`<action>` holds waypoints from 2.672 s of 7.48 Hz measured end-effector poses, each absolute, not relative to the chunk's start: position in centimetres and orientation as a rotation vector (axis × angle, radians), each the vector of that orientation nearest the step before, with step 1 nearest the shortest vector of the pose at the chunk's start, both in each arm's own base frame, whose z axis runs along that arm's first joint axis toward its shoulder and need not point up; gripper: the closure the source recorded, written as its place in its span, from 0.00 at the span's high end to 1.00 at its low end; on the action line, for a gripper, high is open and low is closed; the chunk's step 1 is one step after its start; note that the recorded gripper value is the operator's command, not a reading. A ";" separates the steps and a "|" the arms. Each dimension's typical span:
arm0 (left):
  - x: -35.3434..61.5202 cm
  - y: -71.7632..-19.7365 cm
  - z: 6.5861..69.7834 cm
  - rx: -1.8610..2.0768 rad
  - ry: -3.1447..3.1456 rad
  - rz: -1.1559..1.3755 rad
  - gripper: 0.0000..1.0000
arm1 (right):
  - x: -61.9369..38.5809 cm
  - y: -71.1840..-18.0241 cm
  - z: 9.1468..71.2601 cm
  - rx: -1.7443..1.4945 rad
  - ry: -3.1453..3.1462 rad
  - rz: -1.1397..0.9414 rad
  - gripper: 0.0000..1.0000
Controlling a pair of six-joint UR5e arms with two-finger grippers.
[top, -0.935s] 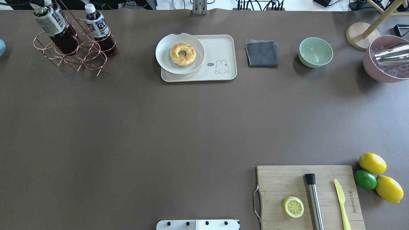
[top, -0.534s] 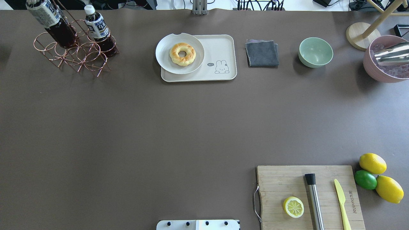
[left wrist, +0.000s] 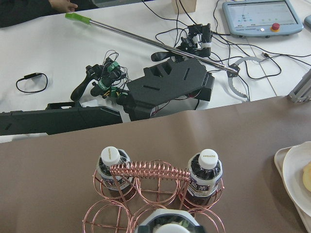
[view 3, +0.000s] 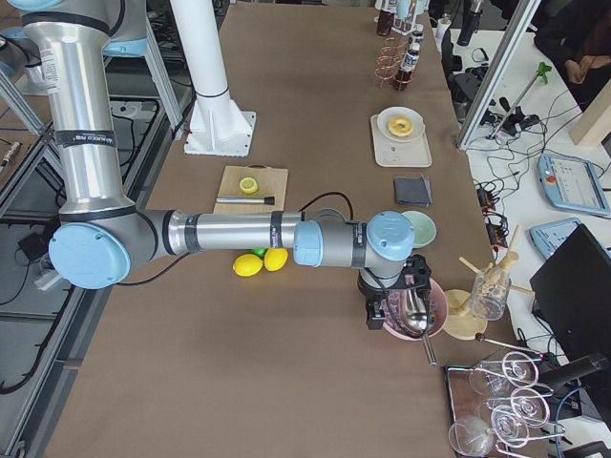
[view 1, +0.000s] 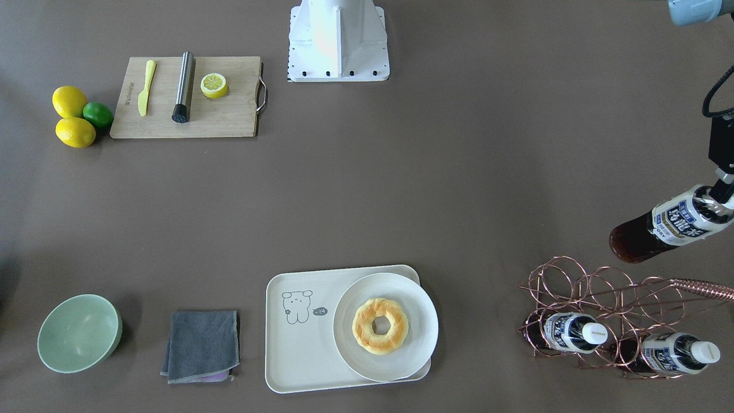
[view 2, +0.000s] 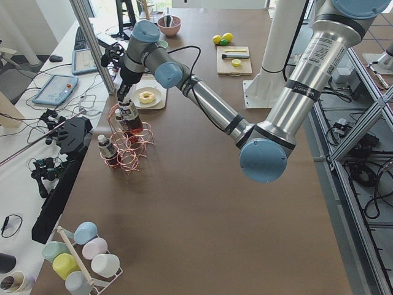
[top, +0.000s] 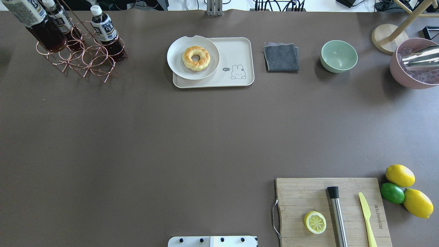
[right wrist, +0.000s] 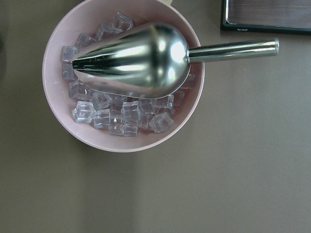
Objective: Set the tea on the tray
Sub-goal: 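Lift the dark tea bottle out of the rack with the left gripper, then carry the bottle toward the tray and set it down in front of it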
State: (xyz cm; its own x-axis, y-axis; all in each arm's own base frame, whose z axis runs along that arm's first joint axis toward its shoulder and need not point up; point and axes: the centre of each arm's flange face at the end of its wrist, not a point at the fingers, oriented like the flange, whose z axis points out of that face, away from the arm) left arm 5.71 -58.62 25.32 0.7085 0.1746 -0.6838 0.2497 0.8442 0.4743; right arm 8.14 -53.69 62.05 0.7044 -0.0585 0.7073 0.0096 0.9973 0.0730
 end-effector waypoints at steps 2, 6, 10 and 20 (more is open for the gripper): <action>8.2 -56.1 23.4 0.558 0.808 -0.021 0.00 | 8.1 -53.7 62.0 0.065 -0.797 -0.037 1.00; 21.6 -49.7 16.4 0.525 0.799 -0.056 0.00 | 8.7 -54.0 61.5 0.082 -0.795 -0.037 1.00; 34.8 -43.5 8.8 0.511 0.861 -0.174 0.00 | 10.0 -54.0 61.0 0.100 -0.797 -0.020 1.00; 48.5 -36.2 4.2 0.570 0.789 -0.125 0.00 | 10.7 -53.4 61.2 0.102 -0.803 -0.006 1.00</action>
